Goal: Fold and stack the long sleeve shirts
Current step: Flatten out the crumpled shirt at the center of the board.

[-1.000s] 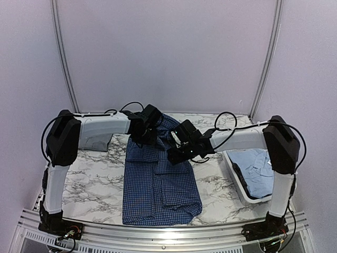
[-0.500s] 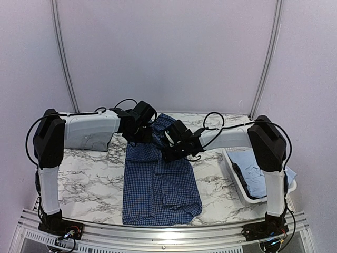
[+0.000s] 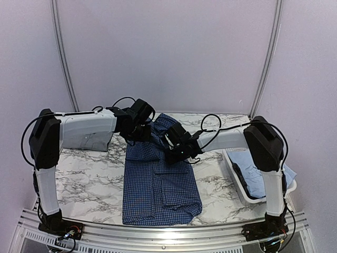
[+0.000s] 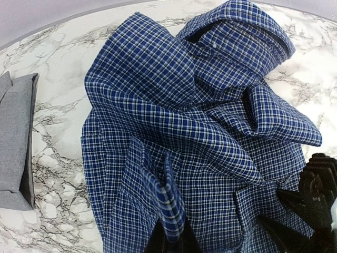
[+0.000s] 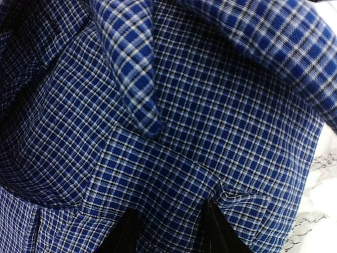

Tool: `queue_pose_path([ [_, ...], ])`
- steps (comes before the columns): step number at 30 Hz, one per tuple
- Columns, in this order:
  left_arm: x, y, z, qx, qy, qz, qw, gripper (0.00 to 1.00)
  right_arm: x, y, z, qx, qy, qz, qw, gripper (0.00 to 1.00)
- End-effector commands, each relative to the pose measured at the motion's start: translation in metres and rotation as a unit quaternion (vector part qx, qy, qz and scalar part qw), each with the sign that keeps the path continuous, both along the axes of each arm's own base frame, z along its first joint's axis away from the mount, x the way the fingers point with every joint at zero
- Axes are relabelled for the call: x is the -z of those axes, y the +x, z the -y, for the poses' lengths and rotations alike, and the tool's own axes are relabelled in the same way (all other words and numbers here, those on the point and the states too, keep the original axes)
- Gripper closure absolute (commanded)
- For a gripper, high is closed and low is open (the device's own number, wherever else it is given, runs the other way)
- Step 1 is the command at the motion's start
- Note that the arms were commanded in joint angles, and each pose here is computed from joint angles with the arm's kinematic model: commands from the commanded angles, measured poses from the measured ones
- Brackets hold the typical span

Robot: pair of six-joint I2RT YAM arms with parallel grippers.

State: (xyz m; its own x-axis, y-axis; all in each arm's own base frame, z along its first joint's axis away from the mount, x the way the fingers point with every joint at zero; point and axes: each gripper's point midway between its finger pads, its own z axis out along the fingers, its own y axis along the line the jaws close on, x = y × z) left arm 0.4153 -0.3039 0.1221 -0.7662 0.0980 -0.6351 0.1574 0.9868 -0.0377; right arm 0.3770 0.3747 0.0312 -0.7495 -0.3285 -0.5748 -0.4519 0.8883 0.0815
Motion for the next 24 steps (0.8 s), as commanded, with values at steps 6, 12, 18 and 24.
queue_pose_path([
  [6,-0.03,0.005,-0.013,-0.008,-0.024,0.026,0.999,0.96,-0.008,0.0,0.003,0.016,0.007,-0.004,1.0,0.86],
  [12,-0.042,0.011,-0.026,-0.02,-0.028,0.036,0.999,1.0,-0.061,0.009,-0.006,0.015,0.041,0.034,0.998,0.92],
  [18,-0.062,0.021,-0.047,-0.04,-0.034,0.055,0.997,1.0,-0.113,0.019,-0.004,0.024,0.056,0.076,0.995,0.99],
  [24,-0.093,0.036,-0.079,-0.066,-0.043,0.083,0.993,1.0,-0.157,0.04,0.017,0.044,0.054,0.122,0.99,1.0],
])
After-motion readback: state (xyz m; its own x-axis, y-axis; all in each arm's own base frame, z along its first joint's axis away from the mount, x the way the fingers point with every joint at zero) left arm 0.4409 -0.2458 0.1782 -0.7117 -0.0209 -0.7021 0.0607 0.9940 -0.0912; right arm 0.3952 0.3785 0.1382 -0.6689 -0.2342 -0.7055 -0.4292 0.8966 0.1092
